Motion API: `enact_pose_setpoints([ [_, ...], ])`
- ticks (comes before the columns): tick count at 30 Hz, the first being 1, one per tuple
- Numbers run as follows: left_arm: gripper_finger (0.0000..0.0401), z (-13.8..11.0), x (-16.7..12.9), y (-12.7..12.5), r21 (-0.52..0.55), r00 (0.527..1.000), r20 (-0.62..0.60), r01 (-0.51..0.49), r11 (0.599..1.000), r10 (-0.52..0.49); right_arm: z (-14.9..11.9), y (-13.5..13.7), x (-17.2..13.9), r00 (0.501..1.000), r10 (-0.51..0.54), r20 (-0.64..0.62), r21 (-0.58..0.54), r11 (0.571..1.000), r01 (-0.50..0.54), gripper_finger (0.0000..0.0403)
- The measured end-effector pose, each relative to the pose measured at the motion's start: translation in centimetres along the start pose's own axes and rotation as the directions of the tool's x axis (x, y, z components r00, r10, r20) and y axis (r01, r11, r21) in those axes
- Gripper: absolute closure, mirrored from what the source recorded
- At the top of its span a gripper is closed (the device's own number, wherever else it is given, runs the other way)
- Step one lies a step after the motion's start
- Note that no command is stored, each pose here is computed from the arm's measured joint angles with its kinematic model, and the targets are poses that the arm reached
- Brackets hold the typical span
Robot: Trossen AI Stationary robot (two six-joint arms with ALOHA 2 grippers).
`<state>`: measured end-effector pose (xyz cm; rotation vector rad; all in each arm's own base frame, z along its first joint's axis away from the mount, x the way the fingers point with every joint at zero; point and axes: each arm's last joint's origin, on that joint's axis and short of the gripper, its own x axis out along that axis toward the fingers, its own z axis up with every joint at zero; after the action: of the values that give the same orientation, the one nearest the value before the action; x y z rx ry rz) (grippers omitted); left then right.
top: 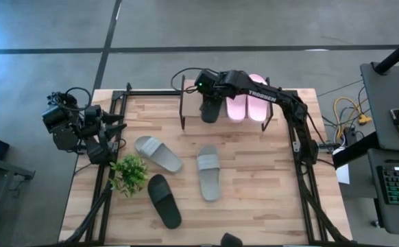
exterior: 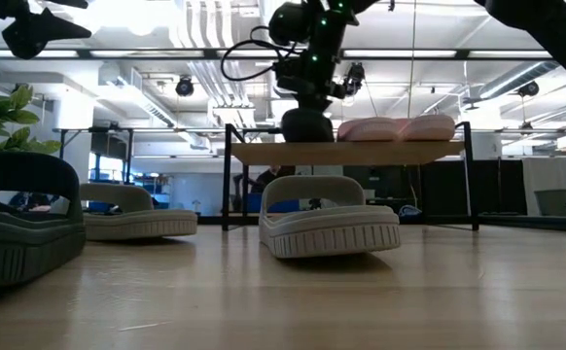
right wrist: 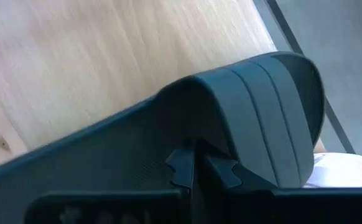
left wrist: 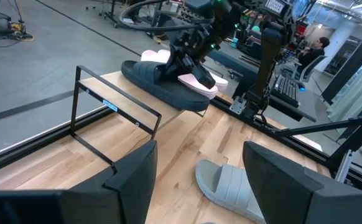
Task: Pick and place slides into the shelf
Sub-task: Put the right black slide on the shelf
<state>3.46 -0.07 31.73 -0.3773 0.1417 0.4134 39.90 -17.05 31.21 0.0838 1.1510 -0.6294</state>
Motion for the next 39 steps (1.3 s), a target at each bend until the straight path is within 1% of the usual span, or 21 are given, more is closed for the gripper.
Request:
enact_pose_setpoints([
  [5, 0.0178, 0.0, 0.0, 0.0, 0.000, 1.000, 0.000, 0.000, 1.000, 0.000, -0.2, 0.0, 0.0, 1.000, -0.001, -0.020, -0.027, 1.000, 0.001, 0.0394],
  [11, 0.0178, 0.0, 0.0, 0.0, 0.004, 1.000, -0.001, -0.001, 1.000, 0.001, -1.1, 0.1, -0.1, 0.994, -0.007, -0.113, -0.074, 0.997, -0.001, 0.0394],
  [13, 0.0178, 0.0, 0.0, 0.0, 0.010, 1.000, -0.001, -0.002, 1.000, 0.002, -1.3, 0.1, -0.2, 0.991, -0.028, -0.129, -0.083, 0.996, 0.018, 0.0394],
  [17, 0.0178, 0.0, 0.0, 0.1, 0.015, 1.000, -0.001, -0.003, 1.000, 0.003, -1.2, 0.0, -0.1, 0.992, -0.052, -0.117, -0.081, 0.996, 0.043, 0.0394],
  [20, 0.0178, 0.0, 0.0, 0.1, 0.015, 1.000, -0.002, -0.002, 1.000, 0.002, -1.2, -0.1, -0.2, 0.989, -0.098, -0.111, -0.086, 0.992, 0.089, 0.0394],
  [22, 0.0178, 0.0, 0.0, 0.1, 0.015, 1.000, -0.002, -0.003, 1.000, 0.003, -1.2, -0.1, -0.2, 0.988, -0.106, -0.111, -0.075, 0.992, 0.098, 0.0394],
  [27, 0.0178, 0.0, 0.0, 0.1, 0.014, 1.000, -0.002, -0.002, 1.000, 0.002, -1.3, 0.1, -0.2, 0.990, -0.087, -0.116, -0.047, 0.996, 0.082, 0.0394],
  [30, 0.0178, 0.0, 0.0, 0.1, 0.010, 1.000, -0.002, -0.002, 1.000, 0.002, -1.3, 0.8, -0.5, 0.992, -0.037, -0.120, -0.055, 0.998, 0.030, 0.0394],
  [35, 0.0178, 0.0, 0.0, 0.0, 0.009, 1.000, -0.002, -0.002, 1.000, 0.002, -1.4, 2.1, -1.8, 0.994, -0.016, -0.106, -0.071, 0.997, 0.008, 0.0394],
  [37, 0.0178, 0.0, 0.0, 0.0, 0.009, 1.000, -0.002, -0.002, 1.000, 0.002, -1.4, 2.6, -2.5, 0.994, 0.025, -0.102, -0.073, 0.997, -0.033, 0.0394],
  [39, 0.0178, 0.0, 0.0, 0.0, 0.009, 1.000, -0.002, -0.002, 1.000, 0.002, -1.2, 3.1, -3.3, 0.990, 0.107, -0.088, -0.070, 0.991, -0.114, 0.0394],
])
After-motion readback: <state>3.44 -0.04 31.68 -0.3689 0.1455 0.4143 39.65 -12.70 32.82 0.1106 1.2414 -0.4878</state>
